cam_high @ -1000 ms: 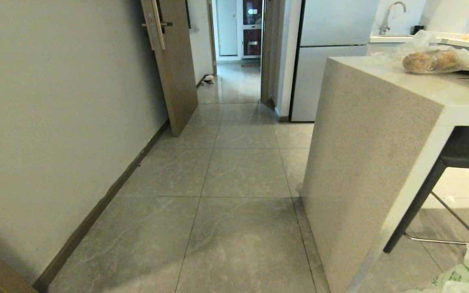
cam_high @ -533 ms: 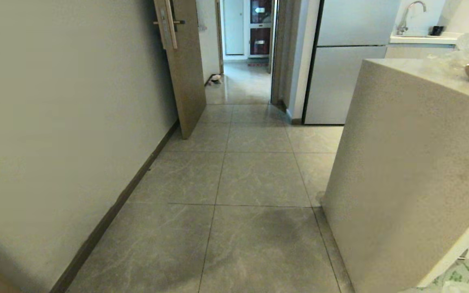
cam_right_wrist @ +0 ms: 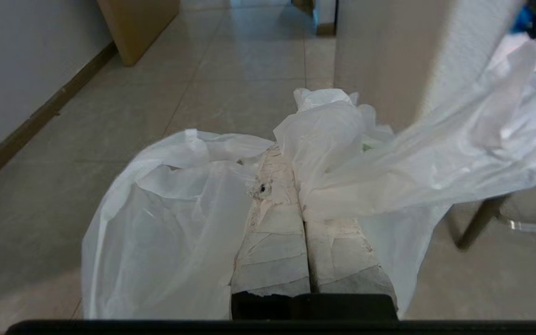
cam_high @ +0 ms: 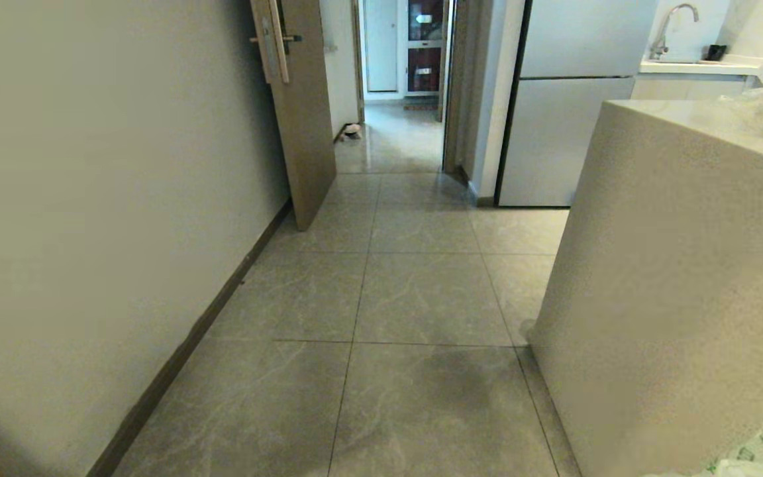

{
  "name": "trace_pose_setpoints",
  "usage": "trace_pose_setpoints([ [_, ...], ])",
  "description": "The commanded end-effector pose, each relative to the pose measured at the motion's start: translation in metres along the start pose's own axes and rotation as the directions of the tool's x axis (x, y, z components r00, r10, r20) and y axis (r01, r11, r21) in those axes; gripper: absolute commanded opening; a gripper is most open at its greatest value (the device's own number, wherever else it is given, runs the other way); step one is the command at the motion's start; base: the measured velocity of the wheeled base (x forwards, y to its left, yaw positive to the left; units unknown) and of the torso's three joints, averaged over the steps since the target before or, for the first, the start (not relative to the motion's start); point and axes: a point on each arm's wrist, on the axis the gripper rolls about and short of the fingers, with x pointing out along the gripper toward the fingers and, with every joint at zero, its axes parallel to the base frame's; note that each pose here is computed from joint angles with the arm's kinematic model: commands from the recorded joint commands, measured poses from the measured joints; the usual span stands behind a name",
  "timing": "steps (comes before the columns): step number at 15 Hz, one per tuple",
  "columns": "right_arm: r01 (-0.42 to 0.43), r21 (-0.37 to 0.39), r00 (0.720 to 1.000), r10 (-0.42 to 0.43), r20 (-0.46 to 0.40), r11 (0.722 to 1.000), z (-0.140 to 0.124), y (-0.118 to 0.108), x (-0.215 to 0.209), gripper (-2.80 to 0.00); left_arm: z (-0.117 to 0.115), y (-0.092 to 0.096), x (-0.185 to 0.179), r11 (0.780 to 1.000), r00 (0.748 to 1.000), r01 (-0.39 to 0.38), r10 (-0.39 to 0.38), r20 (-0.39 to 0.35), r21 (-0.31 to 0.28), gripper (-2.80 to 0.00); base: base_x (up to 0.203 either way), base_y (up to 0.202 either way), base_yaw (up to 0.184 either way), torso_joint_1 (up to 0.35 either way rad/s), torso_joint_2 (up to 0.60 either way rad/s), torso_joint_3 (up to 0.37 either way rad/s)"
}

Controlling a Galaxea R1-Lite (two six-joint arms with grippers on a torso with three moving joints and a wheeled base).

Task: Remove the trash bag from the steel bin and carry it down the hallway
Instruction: Put the trash bag at the door

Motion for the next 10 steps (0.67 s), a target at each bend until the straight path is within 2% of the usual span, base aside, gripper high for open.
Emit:
trace_pose_setpoints([
  [1,0.000,0.000,1.000,0.000,-0.003,1.000,-0.0001,0.0000,0.0001,-2.80,0.0002,0.0000,0.0000,1.000,1.000,0.000,0.000,0.003,0.002,-2.80,0.187,0.000,-0.003,0.002,0.00,0.002],
  [10,0.000,0.000,1.000,0.000,-0.003,1.000,-0.0001,0.0000,0.0001,-2.80,0.0002,0.0000,0.0000,1.000,1.000,0.000,0.000,0.003,-0.002,-2.80,0.180,0.000,-0.003,0.002,0.00,0.003],
])
